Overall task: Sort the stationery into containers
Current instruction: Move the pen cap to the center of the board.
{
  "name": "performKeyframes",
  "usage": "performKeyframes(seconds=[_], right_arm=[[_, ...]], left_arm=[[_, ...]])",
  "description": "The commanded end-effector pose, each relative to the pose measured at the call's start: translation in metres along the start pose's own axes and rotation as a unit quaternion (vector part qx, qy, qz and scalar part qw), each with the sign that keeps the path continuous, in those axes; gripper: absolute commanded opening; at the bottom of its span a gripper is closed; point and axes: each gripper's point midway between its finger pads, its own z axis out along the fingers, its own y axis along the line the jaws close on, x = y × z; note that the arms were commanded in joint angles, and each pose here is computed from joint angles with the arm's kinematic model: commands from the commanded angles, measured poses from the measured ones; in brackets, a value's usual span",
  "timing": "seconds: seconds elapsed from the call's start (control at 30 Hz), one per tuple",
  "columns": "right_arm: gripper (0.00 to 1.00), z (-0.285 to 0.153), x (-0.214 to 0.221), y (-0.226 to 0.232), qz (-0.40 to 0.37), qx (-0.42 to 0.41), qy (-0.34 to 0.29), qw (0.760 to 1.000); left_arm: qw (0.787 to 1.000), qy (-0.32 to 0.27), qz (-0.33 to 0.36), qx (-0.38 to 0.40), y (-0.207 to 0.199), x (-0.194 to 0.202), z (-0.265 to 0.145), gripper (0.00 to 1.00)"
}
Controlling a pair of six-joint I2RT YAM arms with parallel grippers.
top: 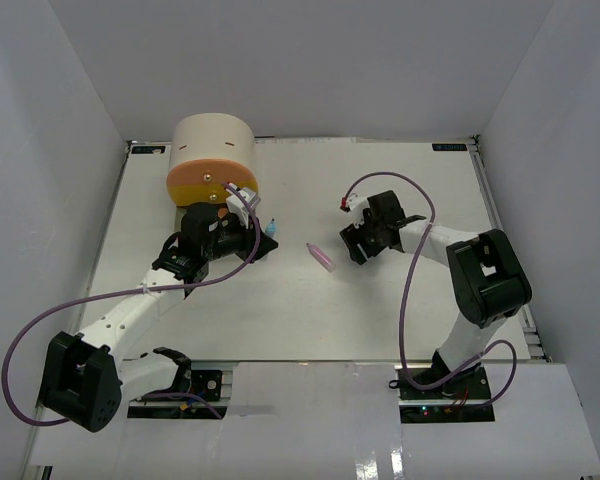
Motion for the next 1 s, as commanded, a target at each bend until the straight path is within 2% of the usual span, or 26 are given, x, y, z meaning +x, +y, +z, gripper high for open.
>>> performKeyframes(seconds=[0.0,0.13,0.27,0.63,0.97], right_arm=[[0.72,-0.001,0.025,0.050,-0.043,-0.090,0.049,0.994],[0.73,-0.008,0.027,0.071,-0.084,-0.102,0.055,0.990],[0.74,-0.013,0.028,0.060,-0.075,-0.061,0.057,0.994],[0.75,-0.013,0.050,0.027,0.020,0.039,0.091,0.995],[0.73,-0.022,0.049,-0.007,0.084,0.095,0.077,0.989]], left_arm=[[1.000,-0.022,0.011,0.005,-0.006,-0.014,-0.005,0.00],[1.000,-0.022,0.010,0.008,-0.007,-0.014,-0.005,0.00],[1.000,-0.021,0.009,0.007,-0.006,-0.013,-0.005,0.00],[1.000,-0.020,0.010,0.000,-0.004,-0.013,-0.004,0.00],[1.000,-0.018,0.007,0.000,-0.003,-0.011,-0.003,0.00]])
